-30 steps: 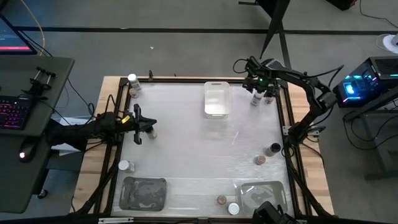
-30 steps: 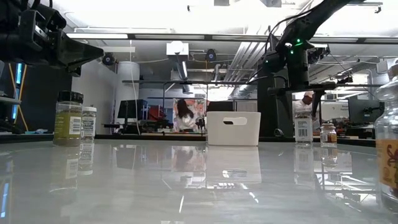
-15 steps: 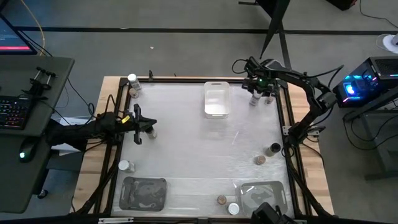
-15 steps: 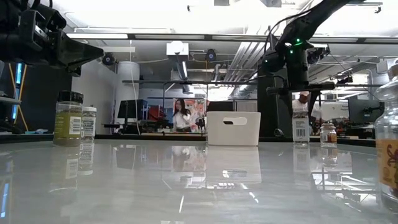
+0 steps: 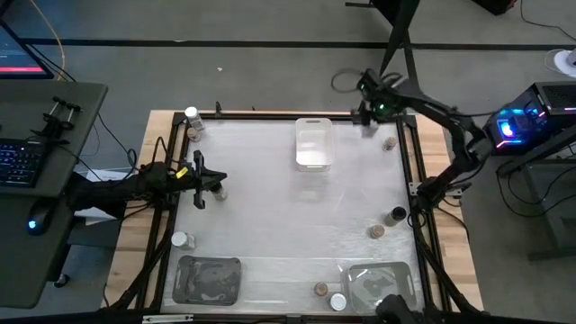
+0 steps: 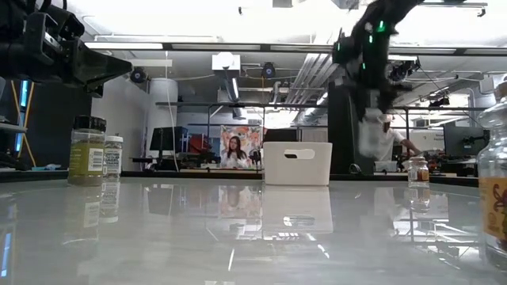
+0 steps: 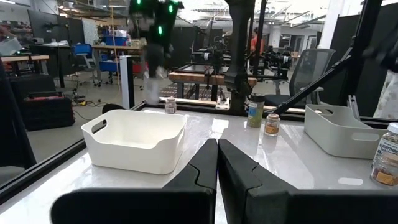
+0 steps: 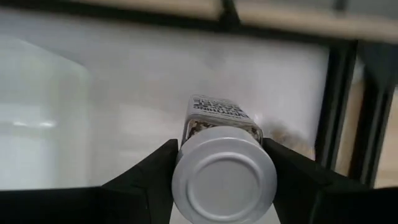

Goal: Sort spices by type
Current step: Put the top right white seasoning bottle into the white bin

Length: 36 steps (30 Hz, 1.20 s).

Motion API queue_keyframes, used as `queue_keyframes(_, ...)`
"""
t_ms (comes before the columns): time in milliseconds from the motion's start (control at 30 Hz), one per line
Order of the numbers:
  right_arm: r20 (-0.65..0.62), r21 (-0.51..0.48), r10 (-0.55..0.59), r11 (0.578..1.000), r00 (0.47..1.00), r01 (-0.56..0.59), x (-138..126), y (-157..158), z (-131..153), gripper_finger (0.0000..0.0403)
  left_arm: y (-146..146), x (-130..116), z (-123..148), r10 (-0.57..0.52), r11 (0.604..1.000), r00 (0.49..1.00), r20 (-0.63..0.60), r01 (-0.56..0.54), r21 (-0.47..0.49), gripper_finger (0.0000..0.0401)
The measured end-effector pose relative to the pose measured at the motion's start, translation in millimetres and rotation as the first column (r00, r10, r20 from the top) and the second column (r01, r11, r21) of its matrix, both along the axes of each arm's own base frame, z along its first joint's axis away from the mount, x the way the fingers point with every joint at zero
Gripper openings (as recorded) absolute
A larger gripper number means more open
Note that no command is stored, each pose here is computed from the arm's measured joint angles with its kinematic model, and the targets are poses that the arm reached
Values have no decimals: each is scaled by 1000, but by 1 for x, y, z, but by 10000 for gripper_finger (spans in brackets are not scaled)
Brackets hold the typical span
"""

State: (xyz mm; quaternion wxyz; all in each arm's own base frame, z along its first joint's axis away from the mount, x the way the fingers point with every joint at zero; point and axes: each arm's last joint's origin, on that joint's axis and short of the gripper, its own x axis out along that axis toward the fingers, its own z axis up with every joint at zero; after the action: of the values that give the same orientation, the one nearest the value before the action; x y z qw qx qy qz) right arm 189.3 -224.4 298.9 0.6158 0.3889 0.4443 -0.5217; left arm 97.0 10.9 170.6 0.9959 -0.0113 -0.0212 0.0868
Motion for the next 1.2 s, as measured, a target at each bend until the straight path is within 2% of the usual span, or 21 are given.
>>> queue_keyframes(100, 144, -117, 94, 990, 985, -77, 8, 2, 43, 201, 0, 0, 0, 0, 1000, 1000, 0, 0, 0, 1)
queue_keyframes(233, 295, -175, 233, 967, 927, -187, 34, 14, 79, 201, 0, 0, 0, 0, 1000, 1000, 0, 0, 0, 1)
queue_keyframes(367, 278, -183, 370, 926, 886, -329, 73, 27, 80, 201, 0, 0, 0, 0, 1000, 1000, 0, 0, 0, 1)
queue_keyframes(500, 156, -147, 533, 845, 832, -514, 109, 32, 64, 201, 0, 0, 0, 0, 1000, 1000, 0, 0, 0, 1)
queue_keyframes(600, 58, -89, 641, 767, 766, -635, 125, 28, 47, 201, 0, 0, 0, 0, 1000, 1000, 0, 0, 0, 1)
queue_keyframes(700, -7, -50, 743, 668, 669, -743, 136, 22, 29, 201, 0, 0, 0, 0, 1000, 1000, 0, 0, 0, 1)
queue_keyframes(867, -95, -8, 895, 437, 435, -900, 145, 17, 12, 201, 0, 0, 0, 0, 1000, 1000, 0, 0, 0, 1)
queue_keyframes(1000, -135, 50, 955, 273, 264, -961, 151, 13, -3, 201, 0, 0, 0, 0, 1000, 1000, 0, 0, 0, 1)
queue_keyframes(1100, -141, 106, 978, 172, 156, -979, 156, 10, -18, 202, 0, 0, 0, 0, 1000, 1000, 0, 0, 0, 1)
queue_keyframes(1167, -158, 141, 983, 120, 97, -983, 159, 9, -26, 208, 0, 0, 0, 0, 1000, 1000, 1, 0, 0, 1)
queue_keyframes(1200, -182, 162, 980, 111, 80, -981, 161, 9, -30, 211, 0, 0, 0, 0, 1000, 1000, 0, 0, 0, 1)
